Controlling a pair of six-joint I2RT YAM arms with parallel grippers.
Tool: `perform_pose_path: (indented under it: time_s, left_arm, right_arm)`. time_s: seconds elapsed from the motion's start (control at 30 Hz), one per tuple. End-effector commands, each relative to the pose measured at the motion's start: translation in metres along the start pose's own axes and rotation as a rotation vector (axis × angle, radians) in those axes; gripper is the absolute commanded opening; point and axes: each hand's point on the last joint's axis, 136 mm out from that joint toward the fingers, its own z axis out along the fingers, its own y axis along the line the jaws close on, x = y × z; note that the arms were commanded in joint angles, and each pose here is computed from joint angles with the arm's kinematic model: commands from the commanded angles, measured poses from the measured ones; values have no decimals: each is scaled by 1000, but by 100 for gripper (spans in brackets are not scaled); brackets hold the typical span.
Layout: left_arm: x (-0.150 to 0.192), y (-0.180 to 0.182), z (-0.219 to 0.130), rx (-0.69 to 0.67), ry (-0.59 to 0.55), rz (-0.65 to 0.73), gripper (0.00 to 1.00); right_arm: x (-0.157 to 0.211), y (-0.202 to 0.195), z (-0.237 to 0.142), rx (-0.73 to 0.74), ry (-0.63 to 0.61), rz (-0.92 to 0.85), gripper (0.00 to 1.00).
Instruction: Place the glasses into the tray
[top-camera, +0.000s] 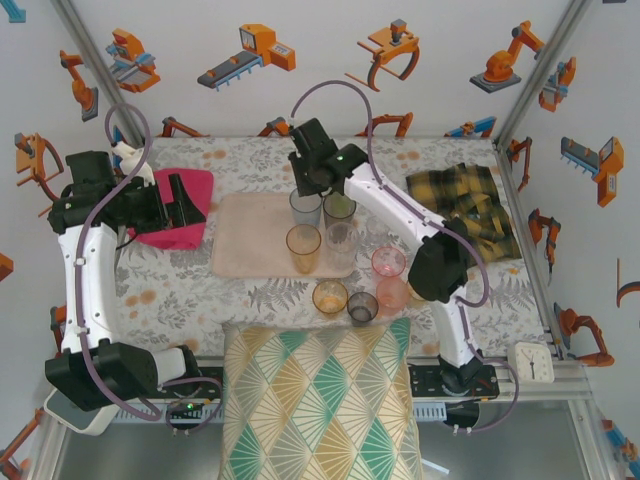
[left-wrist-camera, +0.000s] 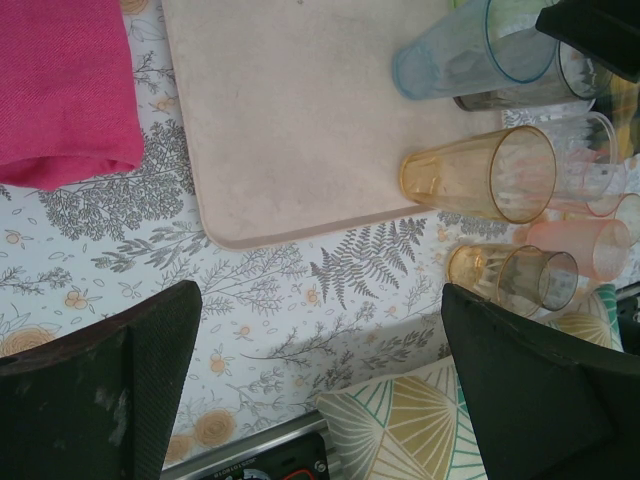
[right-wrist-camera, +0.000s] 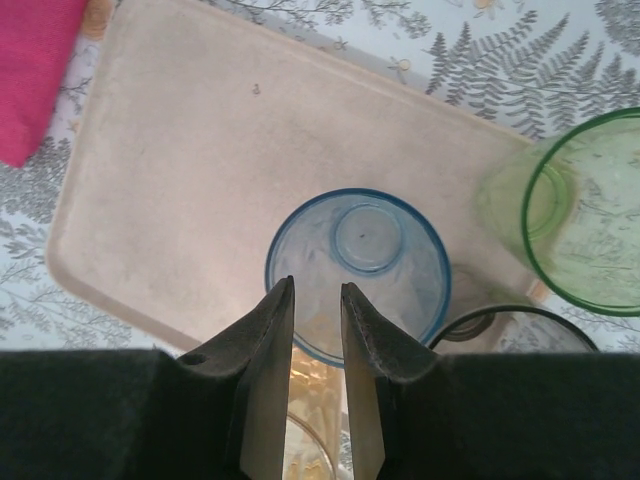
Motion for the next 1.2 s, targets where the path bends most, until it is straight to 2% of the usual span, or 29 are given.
perform_pose_path:
  time_s: [0.0,0.73,0.97,1.17]
  left_arm:
    - [0,-2,-2,18,-11,-17,97]
    - [1,-2,-2,19,-14,-17,97]
    - [-3,-2,-4,11,-22,-18,97]
    - [-6,-5,-10,6,-37,-3,97]
  right_arm:
    - [-12,17,-15,-79,-40,34,28]
    - [7,23,9,-110,39,55,29]
    - [-17,25,-16,-107,-44,35,29]
    - [-54,15,-62,-42,-167,-4,31]
